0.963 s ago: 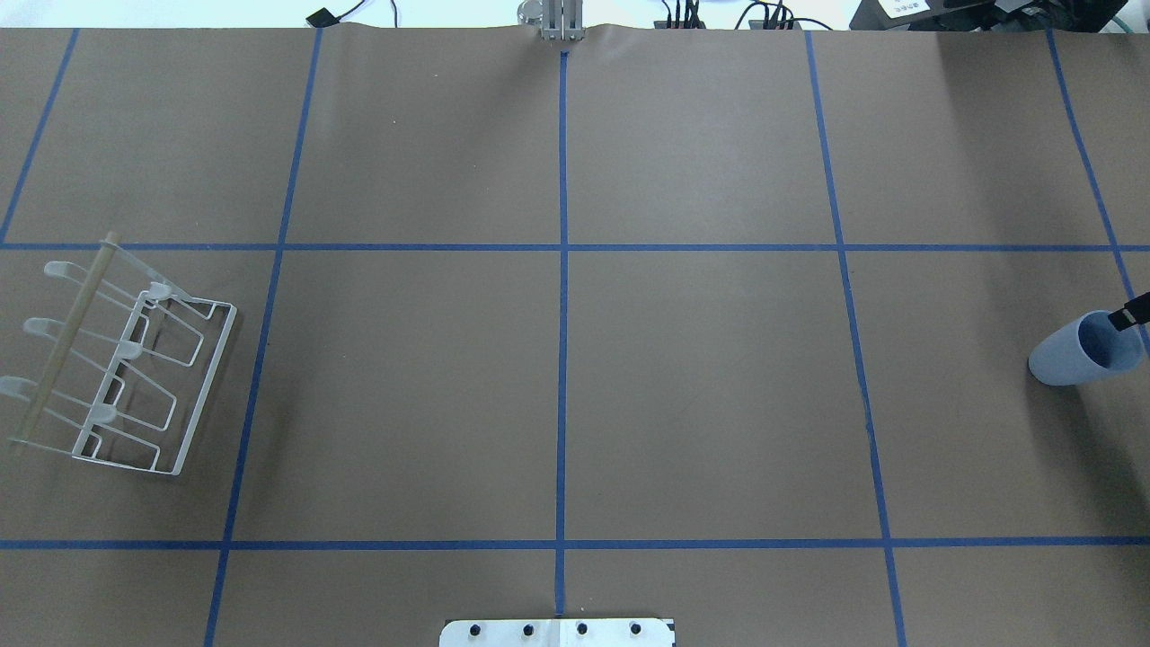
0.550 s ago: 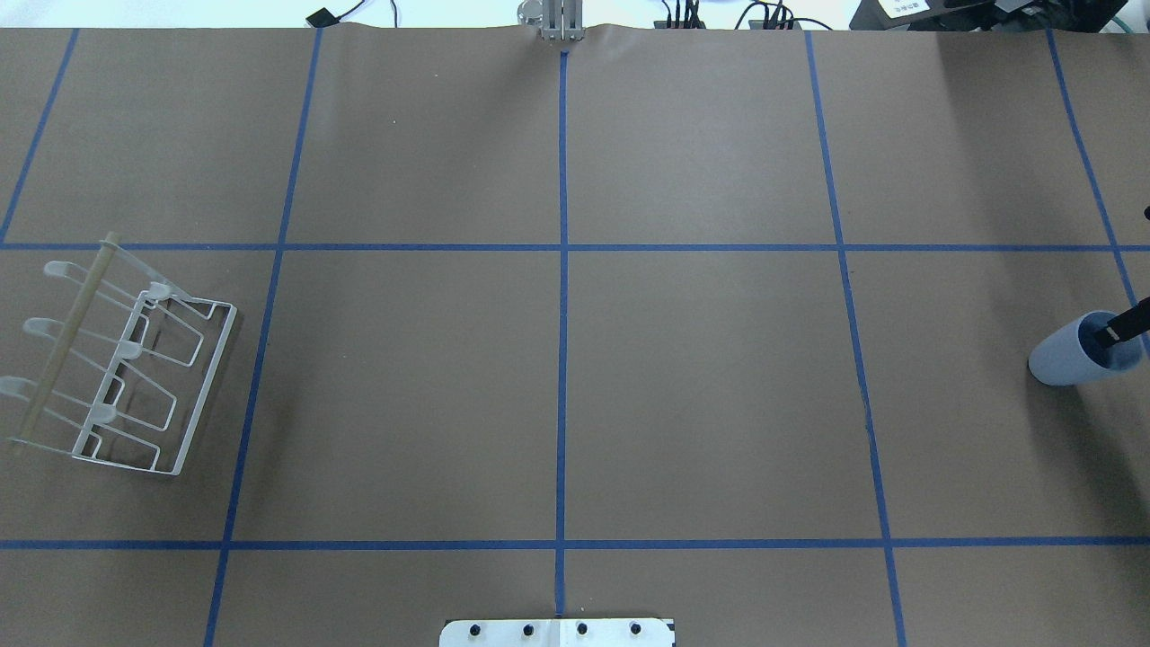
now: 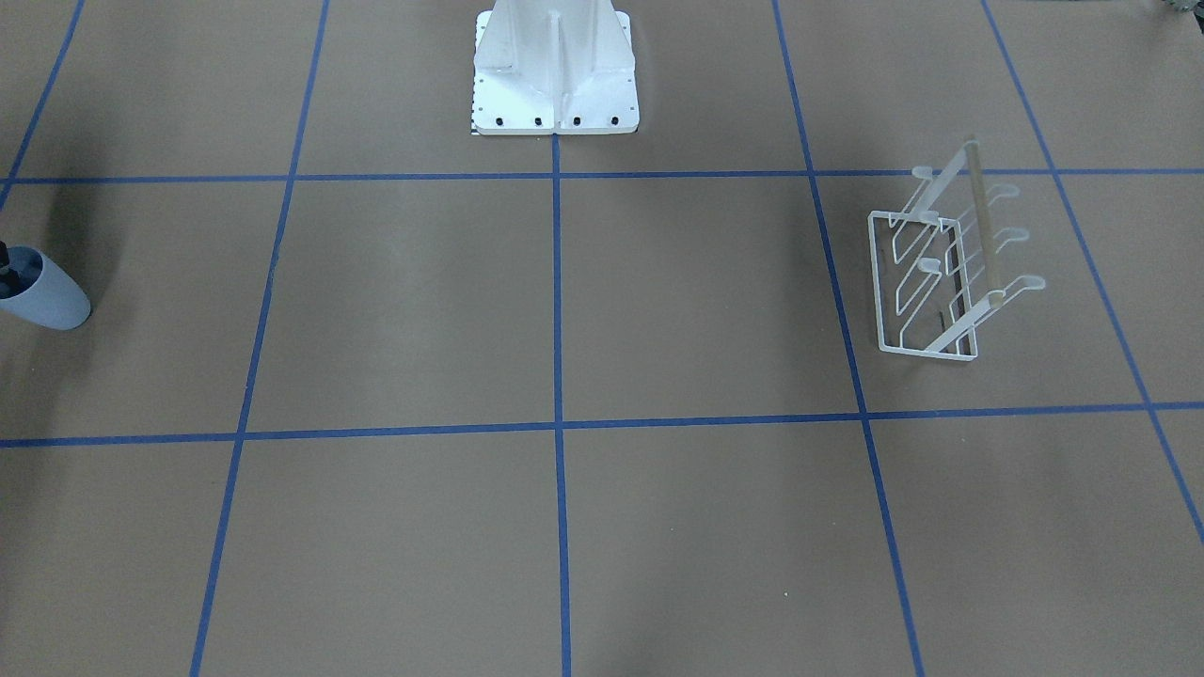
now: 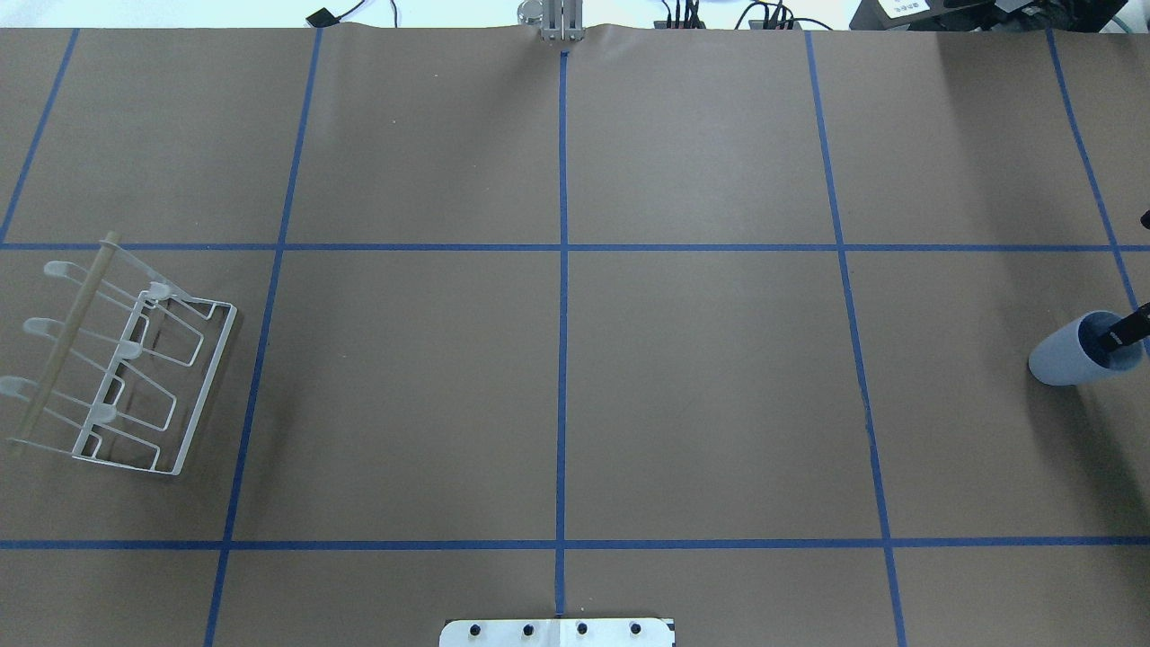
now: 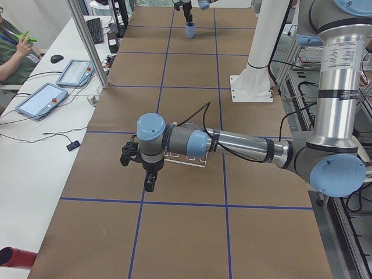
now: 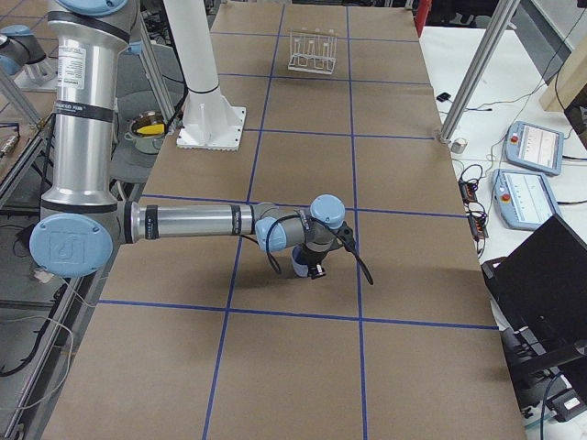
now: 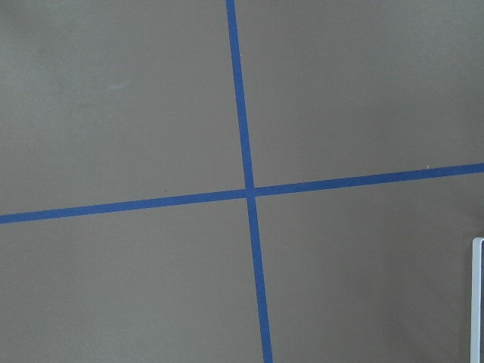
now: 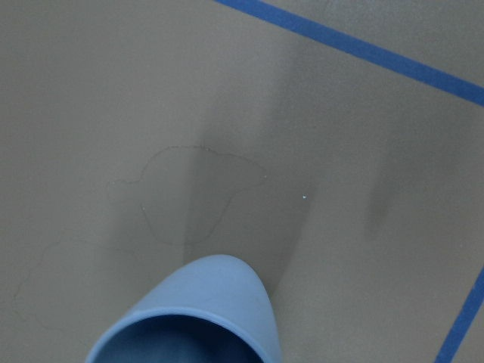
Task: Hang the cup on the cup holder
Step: 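Lower the right gripper to the light blue cup's base and grasp it, then lift the cup with the right gripper and carry it toward the table center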
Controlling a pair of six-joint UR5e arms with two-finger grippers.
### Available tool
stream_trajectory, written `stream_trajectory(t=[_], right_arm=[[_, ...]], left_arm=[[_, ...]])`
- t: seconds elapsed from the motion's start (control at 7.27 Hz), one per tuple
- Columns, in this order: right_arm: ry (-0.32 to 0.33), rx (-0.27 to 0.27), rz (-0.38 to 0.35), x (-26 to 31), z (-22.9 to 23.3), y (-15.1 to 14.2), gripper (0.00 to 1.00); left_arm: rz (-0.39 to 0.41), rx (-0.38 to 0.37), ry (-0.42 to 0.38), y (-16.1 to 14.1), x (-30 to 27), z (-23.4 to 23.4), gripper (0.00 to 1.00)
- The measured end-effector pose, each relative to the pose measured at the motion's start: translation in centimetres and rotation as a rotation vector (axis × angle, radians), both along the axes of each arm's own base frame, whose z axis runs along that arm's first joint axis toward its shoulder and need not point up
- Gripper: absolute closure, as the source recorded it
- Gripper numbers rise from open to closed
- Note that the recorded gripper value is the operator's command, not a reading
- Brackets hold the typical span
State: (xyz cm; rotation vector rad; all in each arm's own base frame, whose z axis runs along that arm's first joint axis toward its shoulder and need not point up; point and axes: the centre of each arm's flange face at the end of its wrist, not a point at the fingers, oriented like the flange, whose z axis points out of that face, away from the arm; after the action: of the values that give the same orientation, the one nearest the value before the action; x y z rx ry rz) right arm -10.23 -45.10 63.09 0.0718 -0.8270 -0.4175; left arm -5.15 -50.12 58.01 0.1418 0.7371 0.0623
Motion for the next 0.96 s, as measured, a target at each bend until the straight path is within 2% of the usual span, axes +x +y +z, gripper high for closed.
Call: stream_trajectory(t=[0.41,0.69,0.83,0.96], right_arm=[[-0.018,0.029,-0.004,-0.1,-1.2,-0.2,1.00],[-0.093,0.071,0.009,0.3,-4.8,-0.5,1.00],[-0.128,0.105,0.042,0.3,-7.3,-1.1,1.00],[-0.170,0.122,0.119,0.0,-10.4,-2.3,1.00]], left_arm=[[-0.001,0.001,0.000,0.0,0.0,-0.1,0.02],[-0.002,0.005,0.001,-0.2,0.0,-0.3,0.02],[-0.002,0.011,0.000,-0.4,0.0,-0.6,0.02],[-0.003,0.027,0.000,-0.8,0.0,-1.1,0.02]])
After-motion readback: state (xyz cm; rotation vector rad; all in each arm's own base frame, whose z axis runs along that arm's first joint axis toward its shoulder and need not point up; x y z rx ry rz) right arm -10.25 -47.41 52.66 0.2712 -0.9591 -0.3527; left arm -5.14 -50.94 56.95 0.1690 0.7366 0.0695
